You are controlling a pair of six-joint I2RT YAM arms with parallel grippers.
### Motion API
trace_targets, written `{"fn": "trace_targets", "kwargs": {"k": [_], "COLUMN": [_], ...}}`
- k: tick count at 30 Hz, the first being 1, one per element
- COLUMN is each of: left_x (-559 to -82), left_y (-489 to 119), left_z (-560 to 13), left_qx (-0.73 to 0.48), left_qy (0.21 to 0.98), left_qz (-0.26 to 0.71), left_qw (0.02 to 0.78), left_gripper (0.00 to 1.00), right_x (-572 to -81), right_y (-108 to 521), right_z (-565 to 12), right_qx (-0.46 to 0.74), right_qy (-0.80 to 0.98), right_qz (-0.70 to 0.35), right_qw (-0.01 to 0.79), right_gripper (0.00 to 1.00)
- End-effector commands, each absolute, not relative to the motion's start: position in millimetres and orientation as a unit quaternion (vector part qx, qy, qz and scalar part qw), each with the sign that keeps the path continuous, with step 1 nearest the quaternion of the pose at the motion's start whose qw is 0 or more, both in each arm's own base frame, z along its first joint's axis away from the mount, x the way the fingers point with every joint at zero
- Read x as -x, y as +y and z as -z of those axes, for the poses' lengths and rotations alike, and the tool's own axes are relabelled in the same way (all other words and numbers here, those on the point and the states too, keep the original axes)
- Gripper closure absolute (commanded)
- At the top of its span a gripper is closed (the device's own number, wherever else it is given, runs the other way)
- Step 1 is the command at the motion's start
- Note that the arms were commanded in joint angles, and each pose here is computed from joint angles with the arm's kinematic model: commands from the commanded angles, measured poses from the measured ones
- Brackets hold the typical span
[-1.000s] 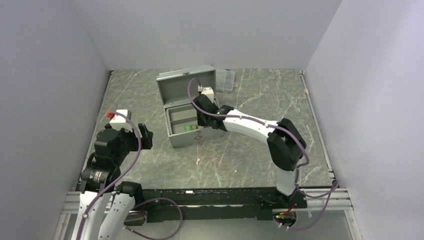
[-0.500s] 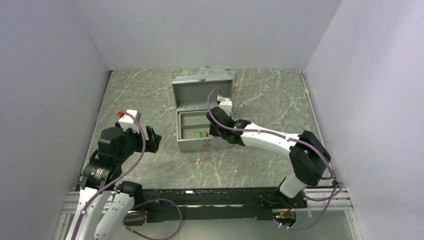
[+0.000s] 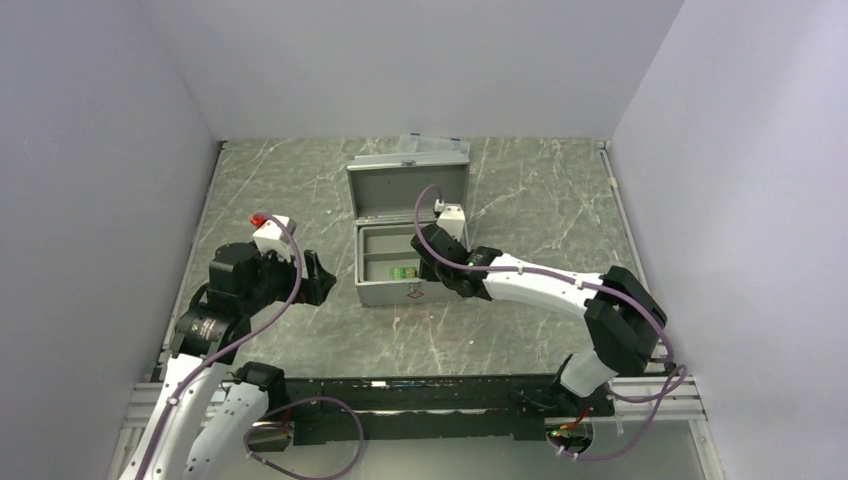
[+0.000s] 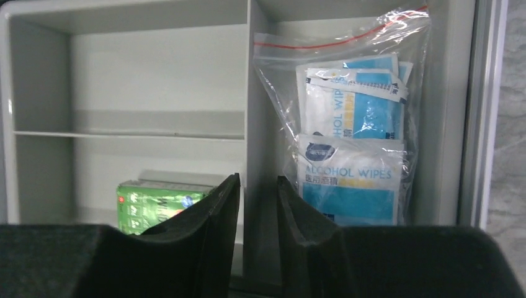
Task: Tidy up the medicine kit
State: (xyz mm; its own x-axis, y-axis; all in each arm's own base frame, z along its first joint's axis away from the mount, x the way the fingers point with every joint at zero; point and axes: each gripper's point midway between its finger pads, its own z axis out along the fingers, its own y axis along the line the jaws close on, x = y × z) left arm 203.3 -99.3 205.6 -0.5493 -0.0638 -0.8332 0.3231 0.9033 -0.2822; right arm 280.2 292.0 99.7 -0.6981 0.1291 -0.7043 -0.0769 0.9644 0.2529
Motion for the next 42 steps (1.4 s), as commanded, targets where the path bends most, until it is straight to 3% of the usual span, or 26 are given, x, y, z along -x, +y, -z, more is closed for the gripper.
{"fn": "trace_targets", "kwargs": {"k": [1, 10, 27, 42], "left_x": [-210, -217, -231, -246], "left_y": [-104, -105, -105, -142], "left_z": [-222, -228, -250, -272], "left_qx": [-0.074, -0.063, -0.052, -0.062], "left_qy": [0.84, 0.839, 0.832, 0.823], "left_qz": [0.22, 0.221, 0.218, 0.31], "left_qw": [0.49, 0.494, 0.508, 0.472], "left_gripper": [0.01, 0.01, 0.01, 0.01], "right_x": [-262, -269, -284, -354], "right_y": [269, 268, 243, 194], "right_z": [-95, -138, -280, -357], "right_qx": [0.008, 0.007, 0.015, -0.018], "right_qy": [0.927, 0.907, 0.827, 0.782], "right_qz": [-0.089, -0.112, -0.182, -0.143], "right_qw": [0.364, 0.405, 0.532, 0.606], "right_gripper": [0.65, 0.55, 0.41, 0.32]}}
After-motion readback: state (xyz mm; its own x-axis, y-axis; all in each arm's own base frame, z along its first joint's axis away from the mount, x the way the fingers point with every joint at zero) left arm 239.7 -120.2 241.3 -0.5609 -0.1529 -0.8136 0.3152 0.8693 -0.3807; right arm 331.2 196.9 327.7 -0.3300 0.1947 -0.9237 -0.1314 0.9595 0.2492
